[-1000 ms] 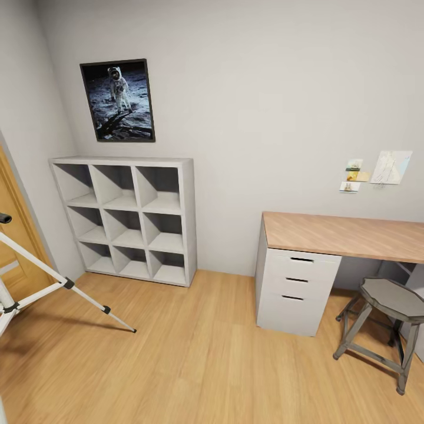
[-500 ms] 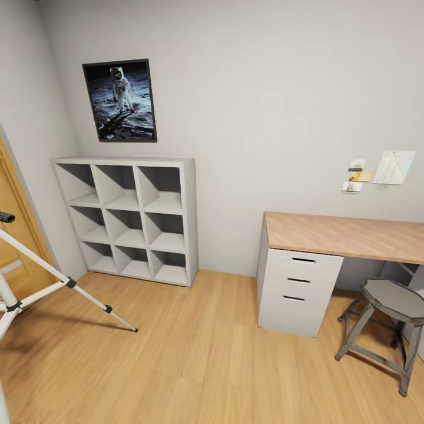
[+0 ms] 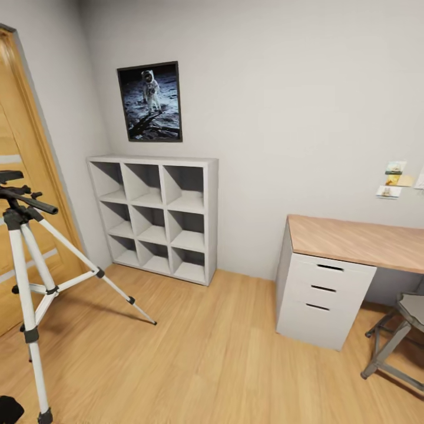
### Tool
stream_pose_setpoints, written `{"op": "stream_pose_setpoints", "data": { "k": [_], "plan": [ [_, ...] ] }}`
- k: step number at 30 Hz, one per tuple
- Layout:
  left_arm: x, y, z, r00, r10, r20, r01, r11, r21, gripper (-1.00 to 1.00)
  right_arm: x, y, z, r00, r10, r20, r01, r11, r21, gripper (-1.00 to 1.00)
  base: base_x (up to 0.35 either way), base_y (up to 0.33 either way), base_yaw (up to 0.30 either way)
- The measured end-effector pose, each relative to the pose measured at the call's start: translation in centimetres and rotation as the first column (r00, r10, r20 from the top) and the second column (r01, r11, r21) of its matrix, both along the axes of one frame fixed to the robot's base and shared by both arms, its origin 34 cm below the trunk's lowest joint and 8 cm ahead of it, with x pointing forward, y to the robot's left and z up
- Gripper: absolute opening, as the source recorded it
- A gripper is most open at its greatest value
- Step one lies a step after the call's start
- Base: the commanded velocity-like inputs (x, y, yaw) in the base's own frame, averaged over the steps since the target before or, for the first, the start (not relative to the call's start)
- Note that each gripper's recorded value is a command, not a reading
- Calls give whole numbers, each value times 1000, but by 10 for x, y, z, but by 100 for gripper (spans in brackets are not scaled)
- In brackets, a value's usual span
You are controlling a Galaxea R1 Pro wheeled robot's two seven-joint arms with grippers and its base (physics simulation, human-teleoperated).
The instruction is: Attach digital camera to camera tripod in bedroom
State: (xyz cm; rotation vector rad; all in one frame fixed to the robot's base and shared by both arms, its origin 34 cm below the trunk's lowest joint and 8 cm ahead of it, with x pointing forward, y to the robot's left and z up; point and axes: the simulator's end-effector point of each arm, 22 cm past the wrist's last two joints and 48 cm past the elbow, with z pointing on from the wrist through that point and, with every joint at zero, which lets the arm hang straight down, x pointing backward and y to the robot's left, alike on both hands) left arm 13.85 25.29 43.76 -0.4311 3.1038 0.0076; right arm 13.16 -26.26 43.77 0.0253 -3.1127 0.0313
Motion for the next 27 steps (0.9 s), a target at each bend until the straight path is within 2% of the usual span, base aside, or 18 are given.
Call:
{"op": "stream_pose_setpoints", "data": {
  "k": [6, 11, 13, 15, 17, 20, 27],
  "plan": [
    [0, 2, 0, 1000, 4, -1, -4, 1000, 4, 100, 0, 1, 0, 1000, 2, 0, -2, 1000, 2, 100, 0, 0, 270],
    [-1, 4, 0, 999, 33, -3, -33, 999, 8, 100, 0, 2, 0, 1000, 20, 0, -20, 1000, 4, 100, 0, 0, 276],
    [-1, 7, 0, 998, 64, -2, -64, 998, 12, 100, 1, 2, 0, 998, 61, 0, -61, 998, 6, 100, 0, 0, 278],
    [-1, 9, 0, 993, 122, -1, -122, 992, 16, 100, 6, 2, 0, 986, 167, 10, -167, 986, 6, 100, 0, 0, 279],
    [-1, 10, 0, 988, 152, 1, -152, 988, 17, 100, 17, 3, 0, 974, 222, 33, -222, 975, 4, 100, 0, 0, 279],
    [0, 11, 0, 986, 166, 3, -166, 986, 18, 100, 24, 1, 0, 968, 247, 46, -248, 969, -2, 100, 0, 0, 279],
    [1, 10, 0, 984, 175, 4, -175, 984, 17, 100, 28, -5, 0, 967, 250, 52, -250, 968, -11, 100, 0, 0, 279]
  ]
}}
